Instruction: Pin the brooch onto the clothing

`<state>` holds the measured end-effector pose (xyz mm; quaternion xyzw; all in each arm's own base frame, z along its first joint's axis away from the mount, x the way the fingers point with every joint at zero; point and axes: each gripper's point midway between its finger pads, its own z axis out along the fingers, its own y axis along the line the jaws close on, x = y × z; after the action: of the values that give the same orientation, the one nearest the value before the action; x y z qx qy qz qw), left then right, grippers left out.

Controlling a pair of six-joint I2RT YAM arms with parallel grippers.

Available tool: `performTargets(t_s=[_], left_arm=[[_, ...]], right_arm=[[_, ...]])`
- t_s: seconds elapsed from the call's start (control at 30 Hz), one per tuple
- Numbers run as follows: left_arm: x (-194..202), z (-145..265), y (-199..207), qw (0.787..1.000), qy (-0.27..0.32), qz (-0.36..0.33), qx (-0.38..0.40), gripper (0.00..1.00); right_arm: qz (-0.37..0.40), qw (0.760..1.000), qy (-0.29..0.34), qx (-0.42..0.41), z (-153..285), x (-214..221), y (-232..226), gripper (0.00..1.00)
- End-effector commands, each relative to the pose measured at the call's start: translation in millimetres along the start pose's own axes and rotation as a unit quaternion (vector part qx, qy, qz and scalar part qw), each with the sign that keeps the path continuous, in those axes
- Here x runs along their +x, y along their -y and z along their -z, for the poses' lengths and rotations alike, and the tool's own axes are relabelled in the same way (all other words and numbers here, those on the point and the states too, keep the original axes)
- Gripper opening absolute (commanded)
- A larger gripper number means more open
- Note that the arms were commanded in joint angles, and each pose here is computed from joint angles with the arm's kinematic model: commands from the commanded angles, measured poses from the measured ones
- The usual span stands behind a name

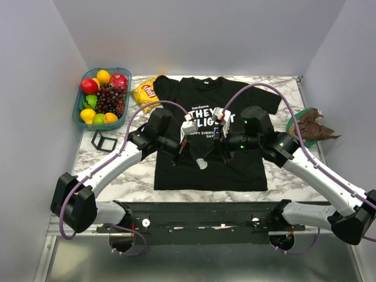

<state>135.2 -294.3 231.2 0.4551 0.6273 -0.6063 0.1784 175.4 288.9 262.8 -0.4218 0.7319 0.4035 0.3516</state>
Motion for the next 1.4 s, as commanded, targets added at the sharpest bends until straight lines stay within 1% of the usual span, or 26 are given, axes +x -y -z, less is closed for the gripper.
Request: performTargets(t_s=[0.0, 0.13, 0.27, 0.43, 0.63, 0.73, 0.83, 0.87, 0.93, 1.03, 1.1, 1.17, 1.2, 1.23, 1.3, 1.33, 1.37], left_arm=[[-5.5, 0.7, 11.7, 1.0, 0.0, -0.021, 0.01, 0.0], [-4.0, -0.1, 10.4, 1.0, -0.003, -0.018, 0.009, 0.0], [-3.6, -0.3, 9.8, 1.0, -0.004, -0.018, 0.009, 0.0], [-2.9, -0.8, 9.3, 1.0, -0.005, -0.016, 0.008, 0.0], [-2.0, -1.2, 9.3, 1.0, -0.007, -0.015, 0.009, 0.0], [-2.3, -1.1, 9.5, 1.0, -0.007, -0.016, 0.009, 0.0], [-1.5, -1.2, 8.6, 1.0, -0.008, -0.015, 0.007, 0.0], [-1.7, -1.2, 8.1, 1.0, -0.008, -0.015, 0.007, 0.0], [-1.6, -1.1, 7.3, 1.0, -0.008, -0.015, 0.004, 0.0], [-2.4, -0.6, 3.5, 1.0, -0.009, -0.015, -0.01, 0.0], [-4.2, -0.1, 2.4, 1.0, -0.008, -0.018, -0.017, 0.0], [-6.7, 1.4, 1.5, 0.999, -0.005, -0.024, -0.028, 0.14], [-6.9, 1.7, 0.1, 0.999, -0.005, -0.024, -0.033, 0.23], [-8.0, 2.6, -2.0, 0.998, -0.004, -0.039, -0.039, 0.4], [-10.4, 5.1, -4.9, 0.997, 0.0, -0.046, -0.056, 0.61], [-13.1, 7.1, -6.0, 0.997, 0.004, -0.051, -0.062, 0.77], [-15.1, 9.0, -4.6, 0.996, 0.008, -0.057, -0.066, 0.82]], right_arm=[[-0.002, 0.999, -0.013, -0.052, -3.0, 0.9, -14.7, 0.49], [-0.009, 0.996, -0.023, -0.084, -6.8, 6.2, -22.5, 0.45], [-0.008, 0.996, -0.023, -0.081, -9.4, 7.5, -19.6, 0.42], [-0.006, 0.996, -0.008, -0.086, -12.3, 0.5, -20.3, 0.4], [-0.008, 0.996, -0.014, -0.088, -17.9, 2.3, -17.1, 0.38], [-0.007, 0.996, -0.016, -0.093, -18.7, 3.2, -17.8, 0.34], [-0.005, 0.996, -0.015, -0.091, -18.8, 2.9, -17.2, 0.26], [-0.005, 0.996, -0.015, -0.092, -18.9, 3.5, -17.4, 0.15], [-0.005, 0.995, -0.014, -0.094, -19.0, 3.8, -18.0, 0.02], [-0.005, 0.995, -0.01, -0.098, -18.8, 4.4, -19.3, 0.01], [-0.009, 0.997, -0.003, -0.079, -18.7, 2.8, -14.5, 0.01], [-0.013, 0.999, 0.004, -0.047, -18.6, 2.5, -4.8, 0.01], [-0.014, 0.999, 0.009, -0.038, -17.7, 0.8, -2.8, 0.01], [-0.009, 0.999, 0.021, -0.03, -18.1, -3.6, -0.1, 0.01], [-0.016, 0.999, 0.029, -0.011, -17.8, -3.3, 5.6, 0.01], [-0.016, 0.999, 0.033, -0.004, -17.4, -5.1, 7.5, 0.01], [-0.019, 0.999, 0.036, 0.009, -17.0, -6.8, 11.7, 0.01]])
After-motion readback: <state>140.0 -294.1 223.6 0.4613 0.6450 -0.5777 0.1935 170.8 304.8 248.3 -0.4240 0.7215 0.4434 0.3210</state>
